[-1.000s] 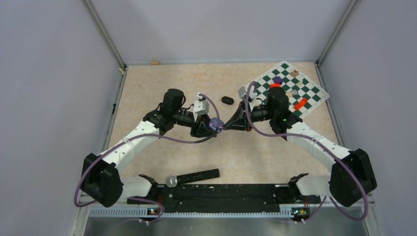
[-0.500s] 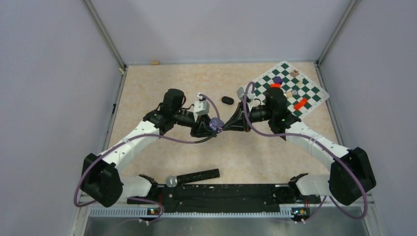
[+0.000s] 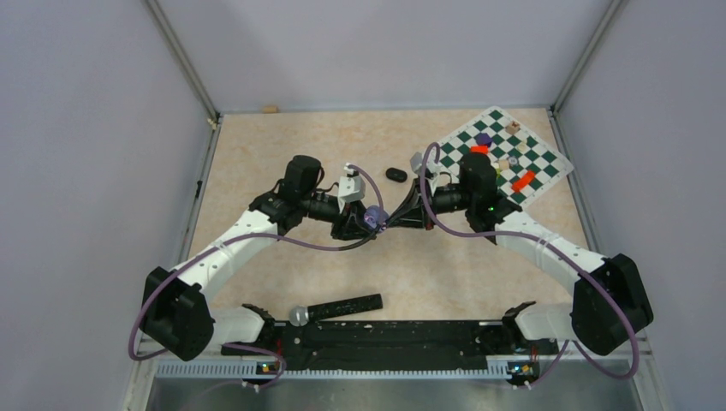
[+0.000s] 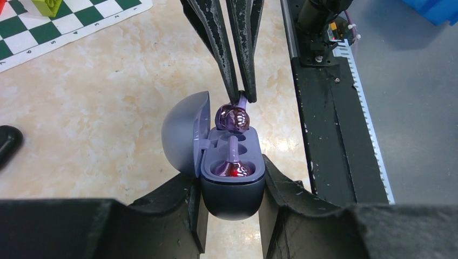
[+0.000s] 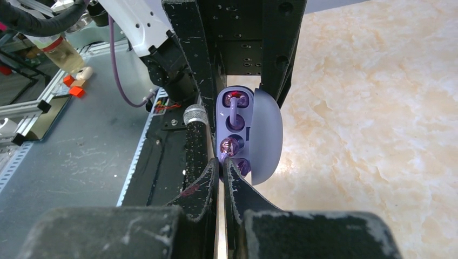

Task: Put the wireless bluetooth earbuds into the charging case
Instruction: Place the earbud in the charging case.

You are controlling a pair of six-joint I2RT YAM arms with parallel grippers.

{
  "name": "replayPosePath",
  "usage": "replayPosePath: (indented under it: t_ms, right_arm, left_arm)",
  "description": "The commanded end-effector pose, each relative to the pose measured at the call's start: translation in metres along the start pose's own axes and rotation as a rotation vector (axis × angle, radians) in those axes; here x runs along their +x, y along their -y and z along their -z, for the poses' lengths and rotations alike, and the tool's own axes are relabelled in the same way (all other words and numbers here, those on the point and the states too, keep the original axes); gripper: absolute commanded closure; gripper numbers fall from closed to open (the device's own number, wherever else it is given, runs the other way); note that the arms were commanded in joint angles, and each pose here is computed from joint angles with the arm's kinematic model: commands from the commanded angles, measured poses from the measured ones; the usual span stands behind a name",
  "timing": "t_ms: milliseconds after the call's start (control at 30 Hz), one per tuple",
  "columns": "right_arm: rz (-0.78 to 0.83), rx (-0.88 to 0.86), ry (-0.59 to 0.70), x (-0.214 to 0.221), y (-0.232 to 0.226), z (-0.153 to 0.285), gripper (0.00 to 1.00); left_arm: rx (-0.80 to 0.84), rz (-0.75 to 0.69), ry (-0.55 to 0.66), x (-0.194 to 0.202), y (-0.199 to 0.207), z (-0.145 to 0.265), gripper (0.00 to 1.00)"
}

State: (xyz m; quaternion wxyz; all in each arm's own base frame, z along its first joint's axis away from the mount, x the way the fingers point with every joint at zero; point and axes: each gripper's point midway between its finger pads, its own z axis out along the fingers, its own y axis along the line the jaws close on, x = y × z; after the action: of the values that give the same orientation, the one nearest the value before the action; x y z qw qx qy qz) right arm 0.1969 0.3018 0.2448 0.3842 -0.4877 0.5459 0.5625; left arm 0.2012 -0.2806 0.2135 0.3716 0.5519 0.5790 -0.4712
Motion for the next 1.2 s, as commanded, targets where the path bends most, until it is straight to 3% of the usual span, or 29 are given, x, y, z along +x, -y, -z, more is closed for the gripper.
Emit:
replayPosePath:
  t_ms: [0,1167]
  right_arm:
    - [0.035,0.011,0.0,0.0,0.002,-0.005,1.0]
    - [0.055,0.052,-0.037,0.01,0.013,-0.012,1.0]
  left_arm:
    - [0.023,-0.088,0.043,-0.026,0.002,0.0,0.94]
    - [0.025,-0.095,0.033,-0.026,0.003,-0.001,0.94]
